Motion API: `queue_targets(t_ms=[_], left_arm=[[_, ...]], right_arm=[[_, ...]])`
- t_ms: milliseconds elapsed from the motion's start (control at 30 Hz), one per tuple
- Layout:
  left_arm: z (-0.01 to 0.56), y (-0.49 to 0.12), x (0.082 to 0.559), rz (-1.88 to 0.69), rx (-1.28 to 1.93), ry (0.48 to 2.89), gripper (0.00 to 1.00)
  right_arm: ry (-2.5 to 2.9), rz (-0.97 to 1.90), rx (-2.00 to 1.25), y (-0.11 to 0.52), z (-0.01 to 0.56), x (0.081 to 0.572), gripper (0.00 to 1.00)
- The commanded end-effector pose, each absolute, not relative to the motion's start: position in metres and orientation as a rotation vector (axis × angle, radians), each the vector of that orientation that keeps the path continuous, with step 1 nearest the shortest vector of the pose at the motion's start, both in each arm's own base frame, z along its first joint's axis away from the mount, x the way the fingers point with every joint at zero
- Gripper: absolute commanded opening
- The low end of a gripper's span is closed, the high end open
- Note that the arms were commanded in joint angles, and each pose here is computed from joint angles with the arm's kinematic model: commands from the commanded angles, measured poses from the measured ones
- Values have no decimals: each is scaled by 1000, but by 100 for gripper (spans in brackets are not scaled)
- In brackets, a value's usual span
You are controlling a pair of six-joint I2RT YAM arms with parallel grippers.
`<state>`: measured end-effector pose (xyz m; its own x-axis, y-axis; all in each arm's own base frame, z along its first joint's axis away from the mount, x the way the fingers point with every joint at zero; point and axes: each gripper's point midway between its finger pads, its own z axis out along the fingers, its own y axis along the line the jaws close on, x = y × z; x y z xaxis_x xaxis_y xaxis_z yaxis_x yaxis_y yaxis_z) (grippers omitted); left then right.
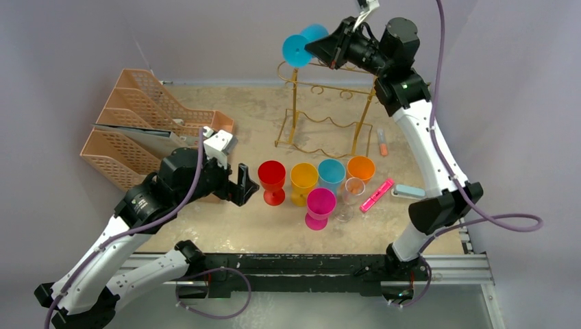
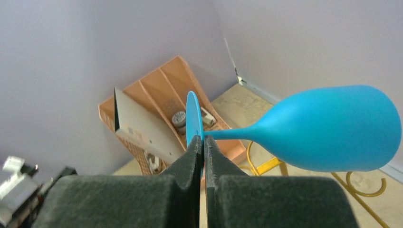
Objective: Take the wine glass off the wine glass rack
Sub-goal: Pick up the wine glass from the wine rack, then place the wine glass at the center of the board.
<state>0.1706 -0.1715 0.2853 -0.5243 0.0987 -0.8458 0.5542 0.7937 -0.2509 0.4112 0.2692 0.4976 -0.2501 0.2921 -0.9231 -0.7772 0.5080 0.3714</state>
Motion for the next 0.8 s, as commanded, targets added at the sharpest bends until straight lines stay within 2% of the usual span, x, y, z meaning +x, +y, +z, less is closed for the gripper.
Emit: queue_targets(t_ms=[0,300,533,767], left_arm=[[309,-183,174,-710,465,1991,95],[306,-186,175,-716,472,1993,95],[311,-183,175,-718,453,1958,95],[330,-196,171,-832,459,1847,96]], right_arm=[[1395,993,-684,272,507,371,0],[1371,882,-797,268,504,337,0],[1275,1138,-746,271,546,285,0],[1386,1263,-717,266,518,252,0]])
